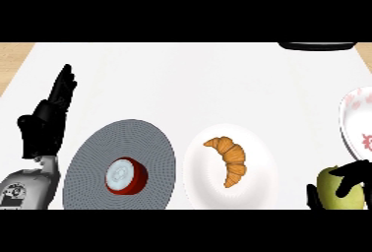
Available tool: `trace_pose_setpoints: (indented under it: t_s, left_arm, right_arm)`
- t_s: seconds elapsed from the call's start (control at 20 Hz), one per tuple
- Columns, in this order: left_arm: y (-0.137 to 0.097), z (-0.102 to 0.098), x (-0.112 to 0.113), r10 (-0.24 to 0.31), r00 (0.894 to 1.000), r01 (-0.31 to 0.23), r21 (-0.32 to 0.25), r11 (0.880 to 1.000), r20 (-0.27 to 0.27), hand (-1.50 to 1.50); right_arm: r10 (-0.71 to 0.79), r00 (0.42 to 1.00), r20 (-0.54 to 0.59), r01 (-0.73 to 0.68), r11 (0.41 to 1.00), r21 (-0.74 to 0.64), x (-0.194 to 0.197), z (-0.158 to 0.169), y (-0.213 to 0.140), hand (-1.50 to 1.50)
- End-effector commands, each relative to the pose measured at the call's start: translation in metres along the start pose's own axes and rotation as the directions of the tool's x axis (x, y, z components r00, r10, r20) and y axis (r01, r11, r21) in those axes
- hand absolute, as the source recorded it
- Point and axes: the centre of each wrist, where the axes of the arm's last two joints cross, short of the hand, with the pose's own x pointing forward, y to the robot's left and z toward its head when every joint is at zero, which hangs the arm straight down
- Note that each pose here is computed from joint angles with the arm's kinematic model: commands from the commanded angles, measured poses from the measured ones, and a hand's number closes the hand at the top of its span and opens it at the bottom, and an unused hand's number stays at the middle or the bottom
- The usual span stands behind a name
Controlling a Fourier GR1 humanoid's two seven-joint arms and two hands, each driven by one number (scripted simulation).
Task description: Pick the lemon from the plate and place it in the bowl
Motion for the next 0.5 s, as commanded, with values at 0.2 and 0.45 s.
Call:
trace_pose_setpoints:
  t_s: [0.2, 0.45]
  left_arm:
    - [-0.001, -0.007, -0.009, -0.015, 1.0, 0.015, 0.002, 1.0, 0.005, 0.0]
    - [-0.007, 0.0, 0.0, -0.001, 1.0, 0.001, -0.017, 1.0, -0.004, 0.0]
  right_arm:
    - [0.078, 0.995, -0.064, -0.086, 0.988, -0.131, -0.099, -0.09, -0.056, 1.5]
    - [0.189, 0.978, -0.091, -0.199, 0.973, -0.114, -0.165, -0.122, -0.068, 1.5]
